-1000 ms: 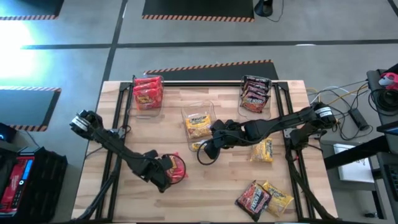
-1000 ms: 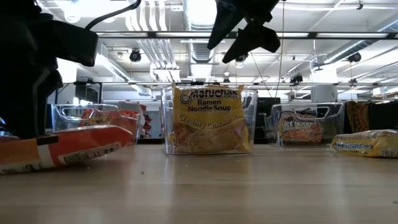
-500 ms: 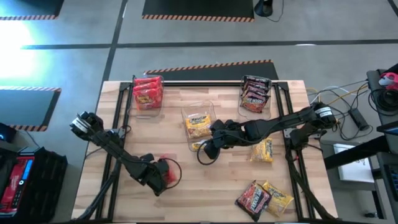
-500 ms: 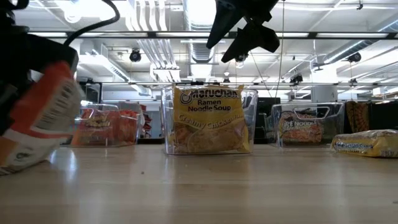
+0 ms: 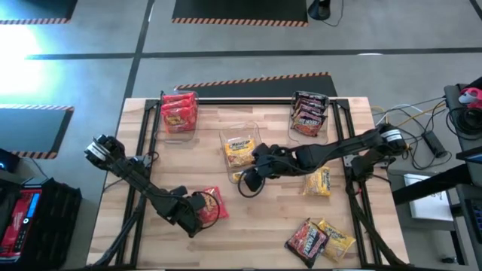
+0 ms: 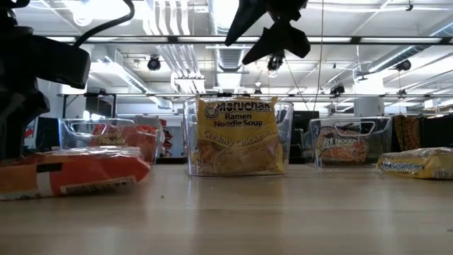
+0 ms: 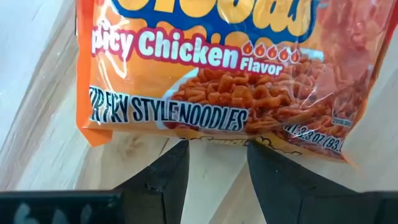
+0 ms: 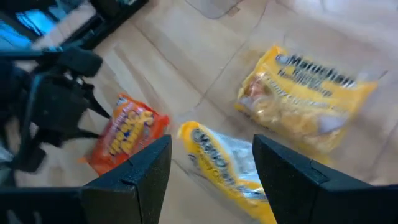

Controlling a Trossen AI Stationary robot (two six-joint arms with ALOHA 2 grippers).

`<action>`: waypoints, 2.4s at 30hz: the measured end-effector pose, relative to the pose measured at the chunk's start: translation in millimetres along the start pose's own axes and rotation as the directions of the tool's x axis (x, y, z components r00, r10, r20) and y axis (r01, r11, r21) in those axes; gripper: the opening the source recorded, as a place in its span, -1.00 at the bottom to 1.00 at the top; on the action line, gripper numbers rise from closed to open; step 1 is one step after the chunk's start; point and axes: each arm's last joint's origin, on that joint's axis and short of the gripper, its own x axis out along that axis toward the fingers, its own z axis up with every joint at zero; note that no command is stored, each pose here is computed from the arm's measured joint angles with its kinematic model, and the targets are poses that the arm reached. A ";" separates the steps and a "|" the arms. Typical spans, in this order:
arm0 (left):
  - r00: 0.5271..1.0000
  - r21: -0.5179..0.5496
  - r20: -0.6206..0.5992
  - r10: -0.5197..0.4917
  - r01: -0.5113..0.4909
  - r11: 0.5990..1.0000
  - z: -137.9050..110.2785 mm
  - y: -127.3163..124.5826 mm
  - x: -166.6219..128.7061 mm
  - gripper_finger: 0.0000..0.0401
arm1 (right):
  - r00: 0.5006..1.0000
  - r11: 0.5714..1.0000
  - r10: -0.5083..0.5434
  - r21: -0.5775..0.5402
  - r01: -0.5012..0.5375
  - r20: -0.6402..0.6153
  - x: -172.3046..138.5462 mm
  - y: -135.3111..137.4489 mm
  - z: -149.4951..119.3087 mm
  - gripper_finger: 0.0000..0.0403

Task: Sort Maruchan noodles
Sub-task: Put the orange noodle pack into the top left transparent bin

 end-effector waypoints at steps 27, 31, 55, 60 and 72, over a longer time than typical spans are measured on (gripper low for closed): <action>0.966 0.024 0.253 -0.056 0.051 0.998 6.4 -19.0 -27.3 -0.27 | 0.896 0.909 0.323 0.364 -0.204 -0.305 48.8 49.2 -63.8 0.07; 0.960 -0.010 0.278 -0.032 0.036 0.999 5.6 -16.2 -23.7 -0.27 | 0.894 0.897 0.348 0.376 -0.231 -0.281 59.7 52.2 -66.2 0.07; 0.955 -0.103 0.287 -0.075 0.108 0.989 -17.5 -10.3 -4.6 -0.27 | 0.931 0.890 0.335 0.374 -0.262 -0.145 69.9 52.6 -58.1 0.07; 0.958 -0.097 0.270 -0.096 0.126 0.987 -28.6 -13.3 -5.5 -0.27 | 0.934 0.894 0.329 0.364 -0.260 -0.141 70.0 52.3 -58.1 0.07; 0.958 -0.114 0.268 -0.101 0.136 0.984 -43.8 -13.9 -3.0 -0.28 | 0.943 0.898 0.309 0.365 -0.247 -0.122 70.4 51.4 -57.4 0.07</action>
